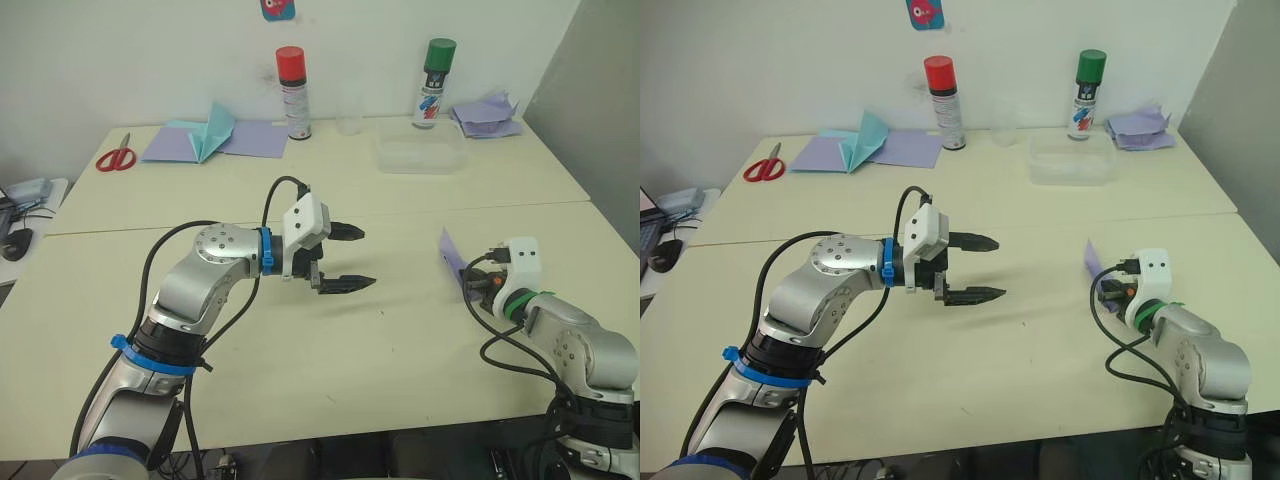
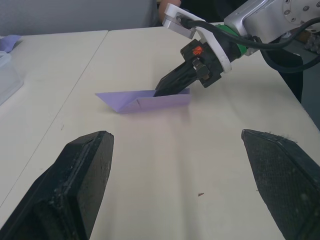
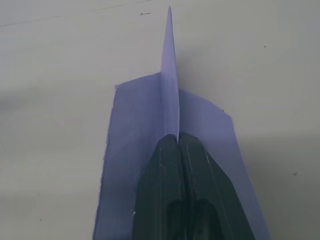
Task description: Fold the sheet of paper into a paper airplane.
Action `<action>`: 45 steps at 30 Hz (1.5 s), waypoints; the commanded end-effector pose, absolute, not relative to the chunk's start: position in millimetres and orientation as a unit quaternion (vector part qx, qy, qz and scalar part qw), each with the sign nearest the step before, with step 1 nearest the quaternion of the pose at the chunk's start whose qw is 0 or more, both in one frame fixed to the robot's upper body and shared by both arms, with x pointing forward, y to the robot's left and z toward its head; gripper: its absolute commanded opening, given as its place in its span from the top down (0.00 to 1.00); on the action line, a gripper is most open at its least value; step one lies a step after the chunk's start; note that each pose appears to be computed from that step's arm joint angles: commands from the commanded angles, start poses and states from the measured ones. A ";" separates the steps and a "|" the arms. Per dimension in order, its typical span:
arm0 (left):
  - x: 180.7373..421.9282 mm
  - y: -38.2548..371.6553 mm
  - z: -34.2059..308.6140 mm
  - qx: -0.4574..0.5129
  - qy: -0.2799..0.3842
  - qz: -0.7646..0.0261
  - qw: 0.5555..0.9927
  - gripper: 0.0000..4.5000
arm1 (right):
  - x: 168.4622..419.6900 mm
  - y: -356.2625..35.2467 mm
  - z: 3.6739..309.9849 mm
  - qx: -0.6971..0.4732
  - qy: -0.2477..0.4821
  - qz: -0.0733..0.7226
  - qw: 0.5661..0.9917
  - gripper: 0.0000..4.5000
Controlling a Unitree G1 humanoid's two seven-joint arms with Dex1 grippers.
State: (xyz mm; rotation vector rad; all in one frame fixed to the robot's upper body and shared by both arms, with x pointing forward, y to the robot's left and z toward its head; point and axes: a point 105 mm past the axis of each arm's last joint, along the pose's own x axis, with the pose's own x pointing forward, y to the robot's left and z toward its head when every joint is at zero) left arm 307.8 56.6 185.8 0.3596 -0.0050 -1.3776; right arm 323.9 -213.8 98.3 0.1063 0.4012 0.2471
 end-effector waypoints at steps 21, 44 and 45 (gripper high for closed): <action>302.9 56.4 195.6 0.178 -0.023 -0.638 0.749 0.00 | 320.2 -222.1 155.6 -0.020 0.127 0.169 0.977 0.01; 325.7 249.8 215.4 0.251 0.073 -0.447 0.855 0.00 | 245.3 -320.0 237.6 -0.309 0.155 0.428 0.835 0.01; 325.8 249.7 213.1 0.260 0.074 -0.442 0.855 0.00 | 248.9 -318.5 238.3 -0.310 0.149 0.426 0.837 0.01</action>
